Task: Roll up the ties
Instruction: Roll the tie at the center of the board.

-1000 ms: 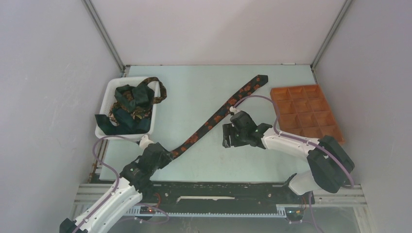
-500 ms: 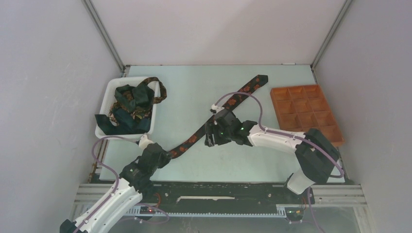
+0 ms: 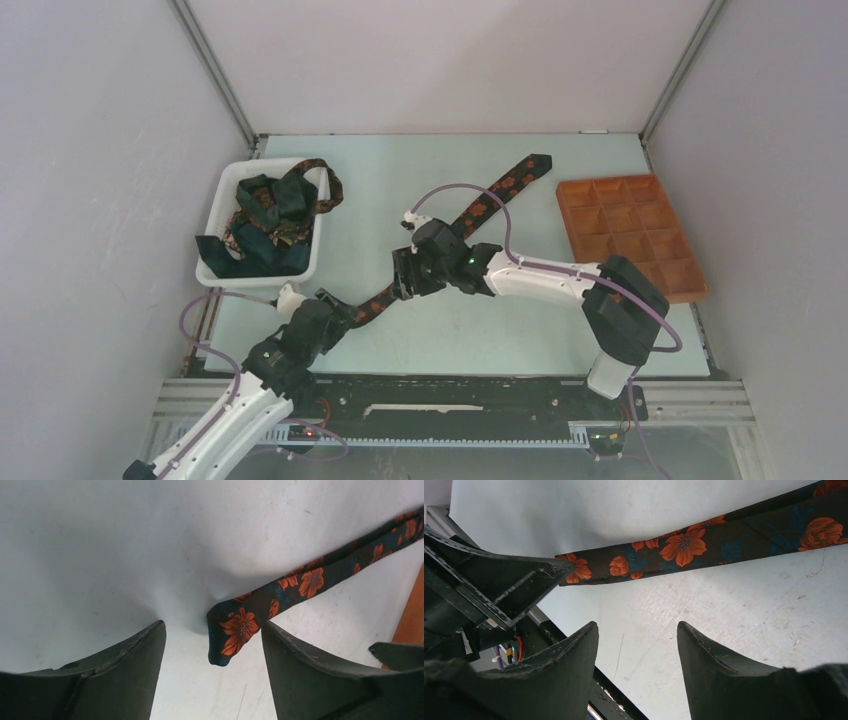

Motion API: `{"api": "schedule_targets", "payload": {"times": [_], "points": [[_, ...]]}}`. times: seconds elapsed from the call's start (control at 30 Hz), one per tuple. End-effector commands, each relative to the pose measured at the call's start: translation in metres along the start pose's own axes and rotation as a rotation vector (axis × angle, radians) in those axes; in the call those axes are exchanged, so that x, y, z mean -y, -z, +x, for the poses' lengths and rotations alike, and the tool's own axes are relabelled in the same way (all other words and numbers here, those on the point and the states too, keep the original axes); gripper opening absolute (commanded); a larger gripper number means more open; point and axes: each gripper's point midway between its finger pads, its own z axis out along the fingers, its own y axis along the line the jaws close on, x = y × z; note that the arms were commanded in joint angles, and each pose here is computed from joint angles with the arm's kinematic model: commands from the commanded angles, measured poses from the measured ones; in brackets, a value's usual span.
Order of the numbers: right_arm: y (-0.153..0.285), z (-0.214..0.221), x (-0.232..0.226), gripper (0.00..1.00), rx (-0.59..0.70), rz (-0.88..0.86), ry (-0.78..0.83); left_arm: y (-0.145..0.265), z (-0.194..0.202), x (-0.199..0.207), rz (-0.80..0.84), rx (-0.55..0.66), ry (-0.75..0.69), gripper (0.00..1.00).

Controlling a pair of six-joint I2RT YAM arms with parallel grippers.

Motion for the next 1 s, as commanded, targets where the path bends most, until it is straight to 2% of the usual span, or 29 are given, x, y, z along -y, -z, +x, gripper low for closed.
{"api": "schedule_targets", "payload": {"times": [0.0,0.37,0.57,0.7,0.97], "points": [[-0.003,-0.008,-0.007,0.61,0.012,-0.002,-0.007,0.002,-0.008,-0.008,-0.072,0.045,0.131,0.77],[-0.006,0.001,-0.003,0.61,-0.005,-0.002,0.003,-0.004,-0.012,-0.006,-0.082,0.072,0.227,0.58],[-0.009,0.003,-0.003,0.61,-0.008,-0.003,0.007,-0.007,-0.007,0.000,-0.049,0.051,0.205,0.42],[-0.012,0.002,-0.004,0.61,-0.004,-0.011,0.004,-0.006,-0.006,0.004,-0.023,0.041,0.186,0.38],[-0.018,0.003,-0.004,0.61,-0.008,-0.019,-0.005,-0.007,0.000,0.013,0.034,0.007,0.145,0.19]]}}
